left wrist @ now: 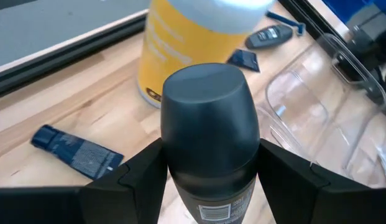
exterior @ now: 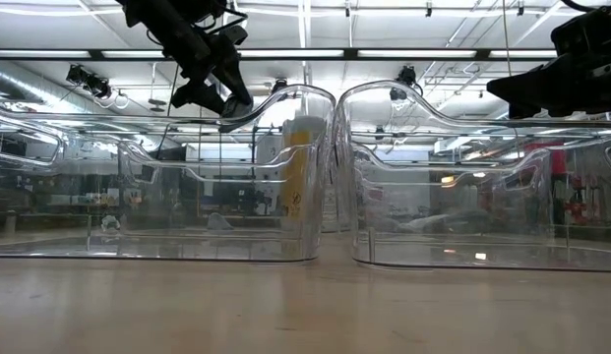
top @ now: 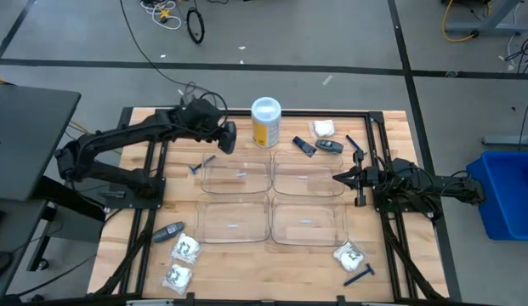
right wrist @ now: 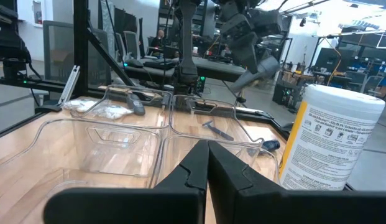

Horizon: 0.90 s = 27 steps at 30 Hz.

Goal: Pick & Place Travel size toiletries
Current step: Put the top left black deodorant into the top left transparent bin

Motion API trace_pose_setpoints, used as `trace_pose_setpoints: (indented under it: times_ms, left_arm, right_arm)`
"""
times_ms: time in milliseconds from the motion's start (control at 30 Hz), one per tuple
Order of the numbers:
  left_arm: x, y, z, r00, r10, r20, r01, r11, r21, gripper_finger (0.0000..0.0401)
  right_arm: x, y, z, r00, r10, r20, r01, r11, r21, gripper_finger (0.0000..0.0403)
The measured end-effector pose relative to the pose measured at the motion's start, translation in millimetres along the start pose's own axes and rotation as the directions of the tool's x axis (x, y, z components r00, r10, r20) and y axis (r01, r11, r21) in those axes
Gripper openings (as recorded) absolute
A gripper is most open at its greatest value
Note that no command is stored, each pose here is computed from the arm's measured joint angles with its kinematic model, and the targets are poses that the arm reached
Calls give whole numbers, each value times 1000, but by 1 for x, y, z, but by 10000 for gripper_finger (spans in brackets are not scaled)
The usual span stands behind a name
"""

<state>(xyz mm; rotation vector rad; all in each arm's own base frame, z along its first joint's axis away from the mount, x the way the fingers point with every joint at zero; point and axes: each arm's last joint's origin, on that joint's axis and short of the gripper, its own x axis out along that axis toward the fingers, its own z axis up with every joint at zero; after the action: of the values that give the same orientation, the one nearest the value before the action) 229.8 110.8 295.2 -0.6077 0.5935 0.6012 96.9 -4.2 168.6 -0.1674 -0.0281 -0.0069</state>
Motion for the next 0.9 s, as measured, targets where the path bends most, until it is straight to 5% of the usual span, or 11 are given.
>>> trace_pose_setpoints:
  times_ms: [333,633,900]
  left_arm:
    - [-1,-18,-10,996,-75,-43,80,989,121,228]
    - [-3,-35,-21,989,-126,-80,145,940,309,228]
    - [-3,-40,-25,986,-134,-98,161,914,373,227]
  right_arm:
    - [0,0,0,1000,0,0,0,1000,0,12]
    - [0,0,0,1000,0,0,0,1000,0,12]
    - [0,0,0,1000,0,0,0,1000,0,12]
